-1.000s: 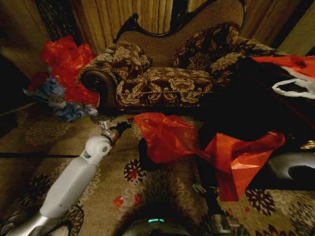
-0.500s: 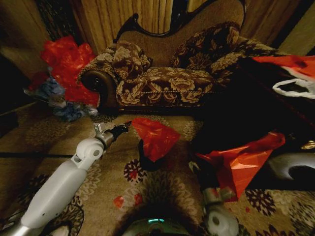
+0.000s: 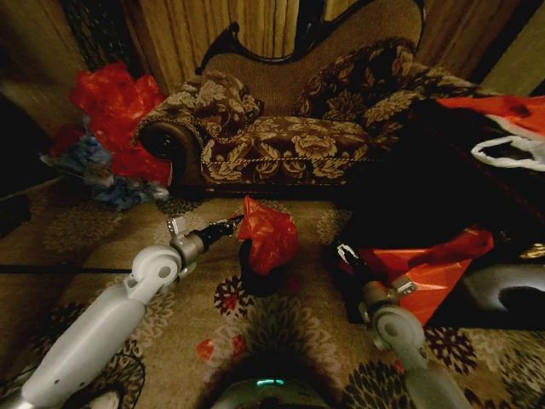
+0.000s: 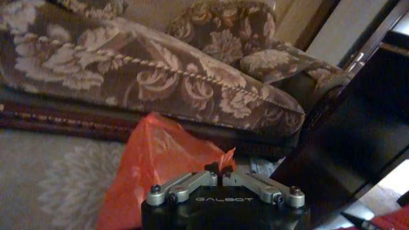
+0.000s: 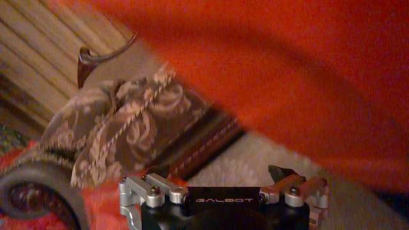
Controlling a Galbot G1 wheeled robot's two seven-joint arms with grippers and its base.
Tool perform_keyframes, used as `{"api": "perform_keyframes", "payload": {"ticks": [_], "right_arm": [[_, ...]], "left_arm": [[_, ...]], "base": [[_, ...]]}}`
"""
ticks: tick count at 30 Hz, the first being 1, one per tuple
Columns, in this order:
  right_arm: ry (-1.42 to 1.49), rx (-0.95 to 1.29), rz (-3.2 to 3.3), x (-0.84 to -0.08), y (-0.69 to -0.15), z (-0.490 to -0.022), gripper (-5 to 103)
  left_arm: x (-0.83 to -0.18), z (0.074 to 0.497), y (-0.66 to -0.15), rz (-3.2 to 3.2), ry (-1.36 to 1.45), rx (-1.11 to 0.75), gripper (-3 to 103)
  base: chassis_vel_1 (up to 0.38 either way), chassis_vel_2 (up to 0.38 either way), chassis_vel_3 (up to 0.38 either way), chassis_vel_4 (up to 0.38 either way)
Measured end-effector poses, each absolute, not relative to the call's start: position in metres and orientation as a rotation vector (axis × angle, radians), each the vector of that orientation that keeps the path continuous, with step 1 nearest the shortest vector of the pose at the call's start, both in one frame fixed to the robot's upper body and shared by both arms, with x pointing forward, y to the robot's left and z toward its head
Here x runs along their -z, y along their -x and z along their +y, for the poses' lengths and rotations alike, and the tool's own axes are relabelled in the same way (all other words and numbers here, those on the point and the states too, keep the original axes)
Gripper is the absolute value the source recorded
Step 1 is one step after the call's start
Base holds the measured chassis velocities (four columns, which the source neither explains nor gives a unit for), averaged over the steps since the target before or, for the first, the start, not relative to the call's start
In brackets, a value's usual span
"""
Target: Place a garbage bag over the trash bin.
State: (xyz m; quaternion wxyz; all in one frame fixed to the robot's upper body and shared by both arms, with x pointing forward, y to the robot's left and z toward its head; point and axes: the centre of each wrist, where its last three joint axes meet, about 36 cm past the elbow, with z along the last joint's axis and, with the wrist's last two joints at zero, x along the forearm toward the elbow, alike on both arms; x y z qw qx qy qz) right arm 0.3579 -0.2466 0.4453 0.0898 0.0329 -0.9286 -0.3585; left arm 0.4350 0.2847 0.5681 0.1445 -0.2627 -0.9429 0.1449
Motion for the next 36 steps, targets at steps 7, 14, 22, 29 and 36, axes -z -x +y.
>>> {"api": "perform_keyframes", "payload": {"ticks": [7, 14, 22, 29, 36], "right_arm": [[-0.117, 1.045, -2.731, -0.431, -0.349, -0.227, 100], [-0.114, 1.008, -2.686, -0.416, -0.332, -0.216, 100], [-0.114, 0.962, -2.670, -0.407, -0.328, -0.221, 100], [-0.090, 0.972, -2.650, -0.404, -0.330, -0.218, 100], [-0.052, 0.964, -2.641, -0.399, -0.323, -0.224, 100]], "left_arm": [[-0.559, 0.285, -0.457, -2.662, 0.603, -0.580, 0], [-0.501, 0.258, -0.559, -2.658, 0.346, -0.625, 15], [-0.506, 0.245, -0.612, -2.573, 0.367, -0.708, 47], [-0.461, 0.205, -0.647, -2.487, 0.476, -0.536, 70], [-0.447, 0.201, -0.646, -2.497, 0.522, -0.416, 70]], "base": [[0.000, 0.000, 0.000, 0.000], [0.000, 0.000, 0.000, 0.000], [0.000, 0.000, 0.000, 0.000], [0.000, 0.000, 0.000, 0.000], [0.000, 0.000, 0.000, 0.000]]}}
